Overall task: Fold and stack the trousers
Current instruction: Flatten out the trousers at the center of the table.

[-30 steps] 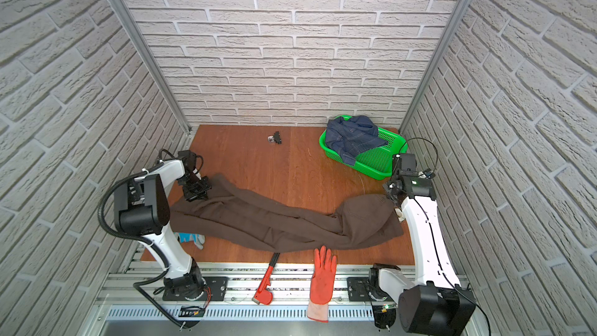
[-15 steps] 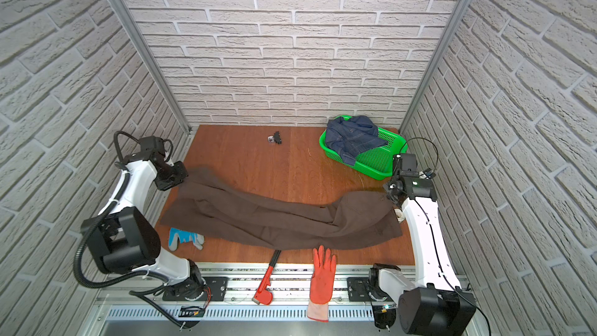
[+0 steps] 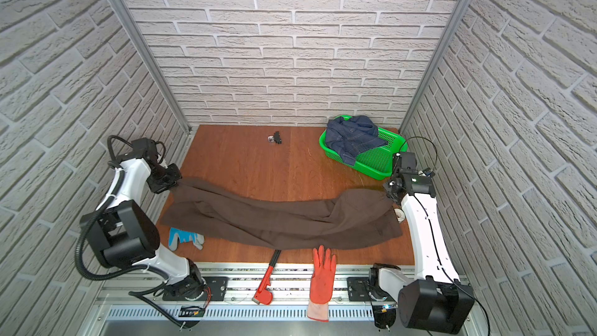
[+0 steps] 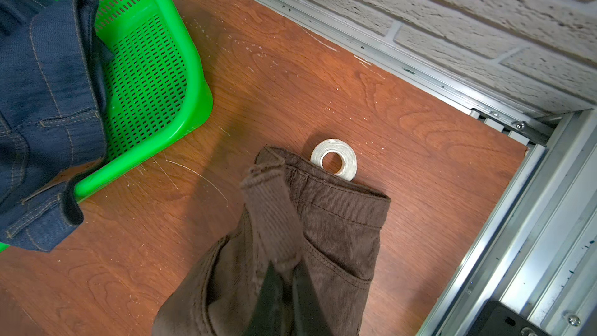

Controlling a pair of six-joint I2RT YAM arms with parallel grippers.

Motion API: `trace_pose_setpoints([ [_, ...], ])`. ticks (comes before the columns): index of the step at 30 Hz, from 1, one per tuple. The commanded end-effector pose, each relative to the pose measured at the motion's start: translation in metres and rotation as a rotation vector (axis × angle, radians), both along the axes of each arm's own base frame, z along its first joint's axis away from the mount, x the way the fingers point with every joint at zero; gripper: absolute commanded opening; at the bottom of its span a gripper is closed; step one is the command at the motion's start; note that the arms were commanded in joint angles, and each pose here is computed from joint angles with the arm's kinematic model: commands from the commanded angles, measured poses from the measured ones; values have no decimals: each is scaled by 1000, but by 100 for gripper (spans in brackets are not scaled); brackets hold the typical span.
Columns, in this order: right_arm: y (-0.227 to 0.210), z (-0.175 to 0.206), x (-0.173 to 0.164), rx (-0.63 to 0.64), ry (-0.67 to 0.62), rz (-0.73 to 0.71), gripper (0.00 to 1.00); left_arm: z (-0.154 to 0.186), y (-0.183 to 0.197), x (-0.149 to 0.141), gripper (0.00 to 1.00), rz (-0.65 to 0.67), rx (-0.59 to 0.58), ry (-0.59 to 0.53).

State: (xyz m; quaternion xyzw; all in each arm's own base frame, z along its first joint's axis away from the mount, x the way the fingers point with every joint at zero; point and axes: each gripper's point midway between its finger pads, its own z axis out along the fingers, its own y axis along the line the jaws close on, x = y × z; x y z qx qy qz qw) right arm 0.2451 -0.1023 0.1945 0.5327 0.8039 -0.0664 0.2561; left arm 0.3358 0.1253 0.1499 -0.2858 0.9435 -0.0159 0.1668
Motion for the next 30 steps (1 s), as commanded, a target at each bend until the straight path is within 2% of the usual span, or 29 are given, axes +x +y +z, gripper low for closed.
trace_pose_setpoints([
  [1, -7, 16, 11, -24, -52, -9, 6, 39, 9, 17, 0, -3, 33, -95],
  [5, -7, 23, 17, -20, -67, -11, 6, 74, 23, 26, 0, 13, 57, -144],
  [7, -8, 22, 18, -17, -59, -13, 6, 72, 32, 28, 0, 29, 42, -130],
  [13, -17, 6, 17, -30, 2, -34, 5, 4, 34, 28, 0, 13, -37, 28],
  [20, -21, -6, 20, -24, 39, -35, 6, -37, 29, 33, 0, 13, -85, 94],
  [21, -22, -7, 20, -23, 42, -37, 6, -38, 27, 34, 3, 7, -87, 97],
  [23, -21, -9, 22, -15, 40, -36, 5, -39, 23, 34, 23, 1, -90, 98],
  [26, -19, -12, 24, 1, 44, -30, 5, -27, 16, 33, 44, -8, -97, 63],
  [30, -16, -14, 24, 13, 45, -17, 6, -3, 13, 15, 55, -6, -55, 30],
])
